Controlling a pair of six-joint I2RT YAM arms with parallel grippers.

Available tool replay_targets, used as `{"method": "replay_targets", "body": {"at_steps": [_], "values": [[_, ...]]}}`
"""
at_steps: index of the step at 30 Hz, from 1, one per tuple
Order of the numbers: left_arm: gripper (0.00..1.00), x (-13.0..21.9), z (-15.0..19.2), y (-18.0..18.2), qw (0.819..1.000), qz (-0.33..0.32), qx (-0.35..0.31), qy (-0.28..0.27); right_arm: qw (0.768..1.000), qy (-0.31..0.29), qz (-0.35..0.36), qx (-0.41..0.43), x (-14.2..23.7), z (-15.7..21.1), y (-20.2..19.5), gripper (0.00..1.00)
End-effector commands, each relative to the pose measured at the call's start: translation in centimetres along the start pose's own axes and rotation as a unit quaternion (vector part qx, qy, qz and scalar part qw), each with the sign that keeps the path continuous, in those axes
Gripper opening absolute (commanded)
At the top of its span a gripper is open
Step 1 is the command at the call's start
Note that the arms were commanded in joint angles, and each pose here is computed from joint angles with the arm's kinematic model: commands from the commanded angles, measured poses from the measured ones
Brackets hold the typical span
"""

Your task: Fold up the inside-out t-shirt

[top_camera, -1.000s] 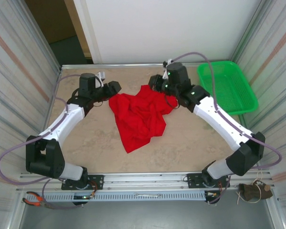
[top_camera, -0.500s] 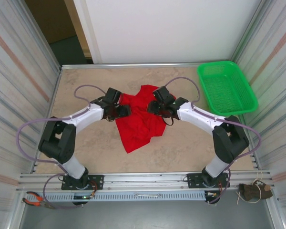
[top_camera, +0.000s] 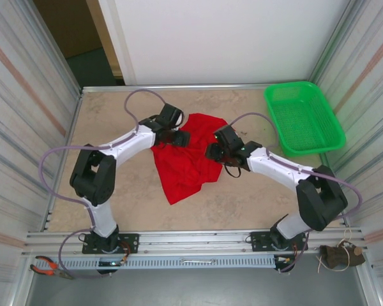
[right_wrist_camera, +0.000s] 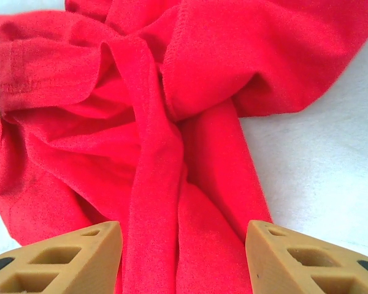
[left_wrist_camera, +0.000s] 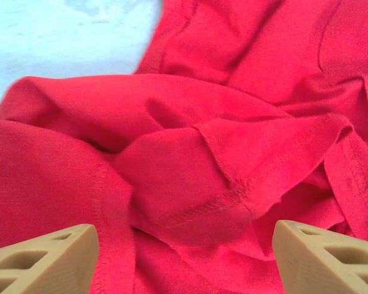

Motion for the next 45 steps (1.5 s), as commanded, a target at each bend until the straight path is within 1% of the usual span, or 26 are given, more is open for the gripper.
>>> {"method": "replay_targets", "body": {"at_steps": [1,5,6,7,8,9,10,11,12,14,15,17,21,23,24,26,29,33,35,37,39,41,45], "values": [[0.77,-1.2,0.5,-0.1,0.999,-0.005,-0.033,0.017,0.999,-0.016,-0.023,-0.026,1.6,-0.6,-0.3,0.55],[0.76,-2.4,0.2,0.0,0.999,-0.026,-0.027,0.030,0.998,-0.009,-0.044,-0.040,2.5,-0.1,-0.6,0.55],[0.73,-2.6,0.1,0.1,0.999,-0.030,-0.027,0.031,0.998,-0.006,-0.052,-0.044,2.7,0.1,-0.6,0.55],[0.67,-2.8,0.0,0.1,0.999,-0.032,-0.028,0.030,0.997,-0.002,-0.059,-0.049,2.8,0.4,-0.6,0.55],[0.57,-2.9,-0.2,0.2,0.999,-0.034,-0.028,0.031,0.997,0.000,-0.065,-0.051,2.9,0.7,-0.6,0.55],[0.41,-3.1,-0.4,0.2,0.998,-0.035,-0.029,0.031,0.996,0.003,-0.071,-0.054,3.0,1.0,-0.5,0.55],[0.20,-3.1,-0.6,0.2,0.998,-0.036,-0.029,0.031,0.995,0.006,-0.079,-0.055,3.1,1.4,-0.2,0.55],[0.05,-3.0,-0.8,0.2,0.998,-0.036,-0.030,0.030,0.995,0.008,-0.086,-0.056,3.1,1.7,0.1,0.55],[0.00,-2.5,-1.2,0.2,0.999,-0.035,-0.029,0.026,0.994,0.010,-0.092,-0.056,3.1,2.2,0.5,0.55],[0.00,-0.8,-2.1,0.0,0.999,-0.033,-0.028,0.008,0.993,0.012,-0.108,-0.053,2.9,2.7,1.5,0.55],[0.00,0.5,-2.8,-0.1,0.999,-0.027,-0.022,-0.005,0.992,0.013,-0.116,-0.050,2.6,3.1,2.2,0.54],[0.00,3.5,-3.9,-0.6,0.999,-0.006,-0.010,-0.029,0.990,0.015,-0.130,-0.046,2.2,3.5,3.6,0.50],[0.00,9.9,-5.3,-2.1,0.997,0.040,0.012,-0.067,0.985,0.008,-0.165,-0.043,1.2,4.0,6.5,0.32],[0.00,12.1,-5.5,-3.1,0.995,0.058,0.013,-0.078,0.983,-0.002,-0.181,-0.043,0.8,4.0,7.9,0.22],[0.00,13.1,-5.5,-3.6,0.995,0.065,0.013,-0.080,0.981,-0.009,-0.188,-0.044,0.5,4.0,8.5,0.20],[0.00,14.3,-5.3,-4.5,0.993,0.075,0.012,-0.085,0.979,-0.025,-0.194,-0.049,-0.1,3.8,9.4,0.15],[0.00,15.4,-5.0,-5.6,0.992,0.091,0.016,-0.086,0.979,-0.056,-0.185,-0.065,-1.2,3.7,9.9,0.12],[0.00,17.0,-5.1,-7.2,0.988,0.117,0.022,-0.096,0.980,-0.107,-0.129,-0.103,-3.6,3.4,8.6,0.05],[0.00,18.0,-5.3,-8.2,0.985,0.135,0.024,-0.104,0.977,-0.132,-0.088,-0.142,-4.6,3.1,7.3,0.04],[0.00,19.3,-5.6,-9.3,0.981,0.152,0.023,-0.116,0.975,-0.149,-0.054,-0.157,-5.6,2.7,6.2,0.05],[0.00,20.7,-5.9,-10.4,0.976,0.173,0.025,-0.127,0.969,-0.164,0.009,-0.183,-6.3,2.2,4.6,0.06],[0.00,21.8,-6.1,-11.6,0.971,0.193,0.022,-0.138,0.967,-0.165,0.023,-0.195,-7.1,1.9,4.1,0.08],[0.00,23.8,-6.7,-13.7,0.960,0.231,0.019,-0.158,0.964,-0.156,0.025,-0.214,-8.2,1.4,4.1,0.12]]}}
Point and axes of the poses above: each hand's point on the last joint's axis, 136 mm out from that joint toward the fingers, its own x axis back along the fingers, its own y axis along the line the jaws close on, z = x × y, the point moved 8 cm from there along x, back along the fingers, and after that the axes turned 11 degrees about -x, right-handed, at the moved point
